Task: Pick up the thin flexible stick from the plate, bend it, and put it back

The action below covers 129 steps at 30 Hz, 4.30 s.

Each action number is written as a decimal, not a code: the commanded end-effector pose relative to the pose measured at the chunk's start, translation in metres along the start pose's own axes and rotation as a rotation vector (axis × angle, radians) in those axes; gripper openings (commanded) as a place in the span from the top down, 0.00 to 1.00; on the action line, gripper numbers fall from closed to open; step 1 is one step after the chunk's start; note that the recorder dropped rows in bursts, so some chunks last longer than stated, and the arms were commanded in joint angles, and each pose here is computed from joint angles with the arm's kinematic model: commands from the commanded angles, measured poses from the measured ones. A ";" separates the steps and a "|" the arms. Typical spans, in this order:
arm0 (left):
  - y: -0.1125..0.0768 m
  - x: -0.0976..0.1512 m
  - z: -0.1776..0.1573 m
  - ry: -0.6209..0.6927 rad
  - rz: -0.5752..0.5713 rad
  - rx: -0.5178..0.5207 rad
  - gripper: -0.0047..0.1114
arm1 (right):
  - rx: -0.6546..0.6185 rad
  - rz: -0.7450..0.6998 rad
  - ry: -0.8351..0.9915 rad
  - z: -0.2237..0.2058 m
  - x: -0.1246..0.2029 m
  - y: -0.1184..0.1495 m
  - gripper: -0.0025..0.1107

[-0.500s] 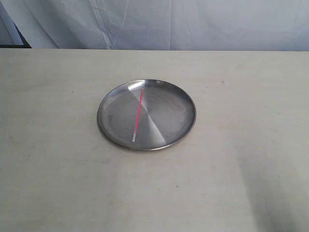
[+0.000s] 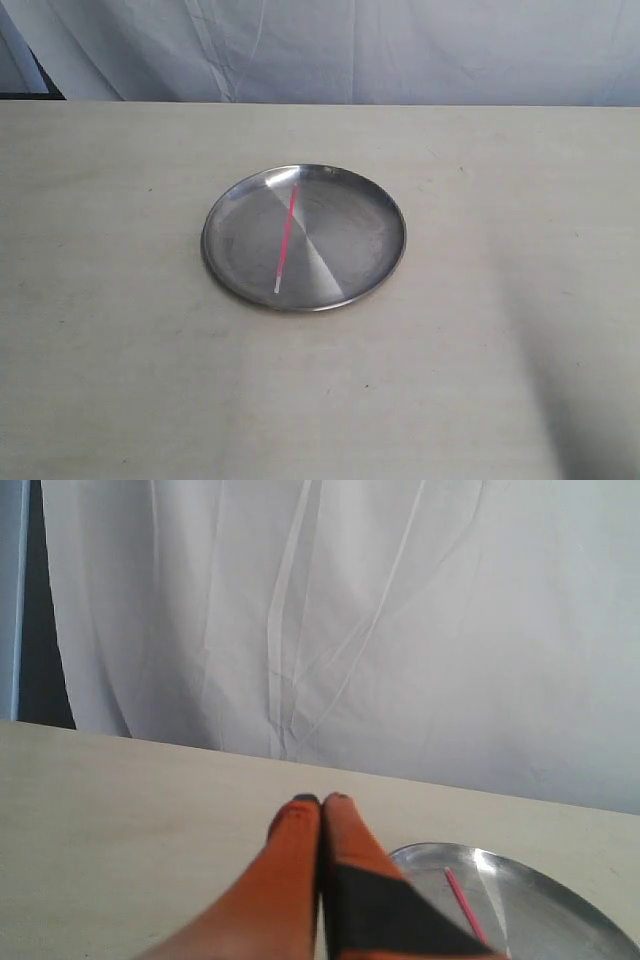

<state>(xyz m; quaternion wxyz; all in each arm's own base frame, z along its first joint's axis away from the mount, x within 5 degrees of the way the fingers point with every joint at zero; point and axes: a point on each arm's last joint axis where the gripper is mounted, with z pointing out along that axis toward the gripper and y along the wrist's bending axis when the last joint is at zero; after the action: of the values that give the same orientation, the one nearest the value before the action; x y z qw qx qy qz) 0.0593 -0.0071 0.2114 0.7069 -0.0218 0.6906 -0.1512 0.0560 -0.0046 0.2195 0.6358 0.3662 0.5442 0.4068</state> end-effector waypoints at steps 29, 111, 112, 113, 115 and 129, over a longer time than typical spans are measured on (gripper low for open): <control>-0.001 0.001 0.000 0.005 0.004 0.020 0.96 | 0.107 -0.948 0.823 0.207 0.062 0.097 0.98; -0.001 0.001 0.000 0.005 0.004 0.020 0.96 | 0.402 -1.402 1.396 0.294 0.273 0.037 0.98; -0.001 0.001 0.000 0.005 0.004 0.020 0.96 | 0.406 -1.398 1.405 0.294 0.276 0.031 0.98; -0.001 0.001 0.000 0.005 0.004 0.020 0.96 | 0.412 -1.381 1.407 0.294 0.280 0.027 0.98; -0.001 0.001 0.000 0.005 0.004 0.020 0.96 | 0.401 -1.332 1.417 0.293 0.287 0.022 0.98; -0.001 0.001 0.000 0.005 0.004 0.020 0.96 | 0.350 -1.291 1.418 0.296 0.318 -0.017 0.61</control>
<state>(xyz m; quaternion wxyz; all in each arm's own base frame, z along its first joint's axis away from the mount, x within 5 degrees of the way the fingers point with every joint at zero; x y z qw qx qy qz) 0.0591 -0.0080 0.2115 0.7064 -0.0180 0.6905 -0.1547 0.3727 0.2746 0.1347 0.2021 -0.2350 0.9503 0.0302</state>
